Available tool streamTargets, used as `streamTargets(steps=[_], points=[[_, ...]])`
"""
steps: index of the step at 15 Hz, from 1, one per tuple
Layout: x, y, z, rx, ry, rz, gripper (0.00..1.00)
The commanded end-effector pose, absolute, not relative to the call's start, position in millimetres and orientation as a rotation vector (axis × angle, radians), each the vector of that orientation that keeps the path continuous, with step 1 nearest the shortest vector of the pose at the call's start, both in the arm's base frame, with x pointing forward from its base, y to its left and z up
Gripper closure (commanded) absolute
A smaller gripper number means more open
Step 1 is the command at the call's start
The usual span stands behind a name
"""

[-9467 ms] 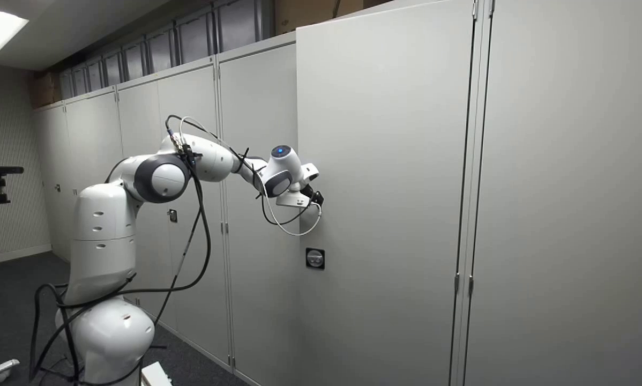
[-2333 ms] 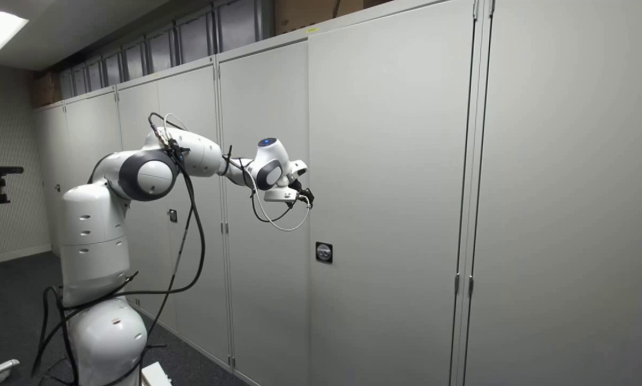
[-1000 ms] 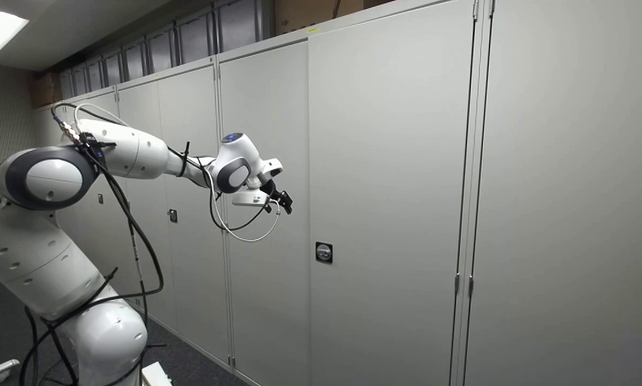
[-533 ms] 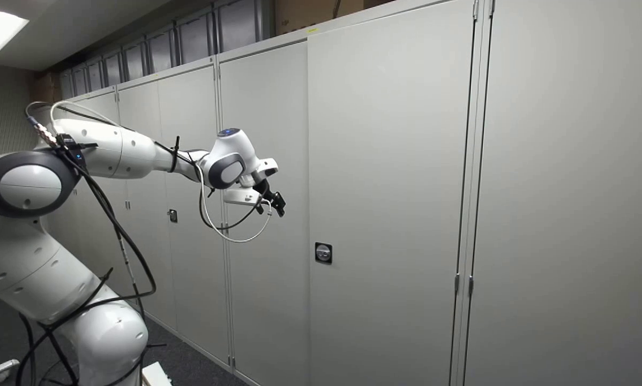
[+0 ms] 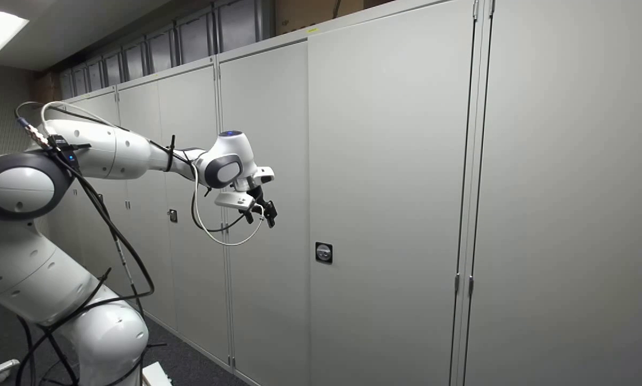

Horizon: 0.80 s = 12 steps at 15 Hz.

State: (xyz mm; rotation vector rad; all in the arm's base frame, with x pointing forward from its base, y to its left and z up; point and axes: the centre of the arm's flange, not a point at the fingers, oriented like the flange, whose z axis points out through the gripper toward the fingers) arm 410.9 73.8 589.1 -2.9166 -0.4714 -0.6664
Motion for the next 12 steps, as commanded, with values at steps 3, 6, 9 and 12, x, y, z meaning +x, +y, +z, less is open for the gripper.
streamTargets(steps=[3, 6, 9, 12], points=[[386.1, 66.8, 579.8, -2.94, -0.47, -0.504, 0.0], [378.3, 61.1, 578.5, -2.981, -0.483, -0.427, 0.0], [373.4, 55.7, 577.0, -3.042, -0.487, -0.377, 0.0], [371.1, 51.8, 575.0, -3.096, -0.503, -0.335, 0.0]])
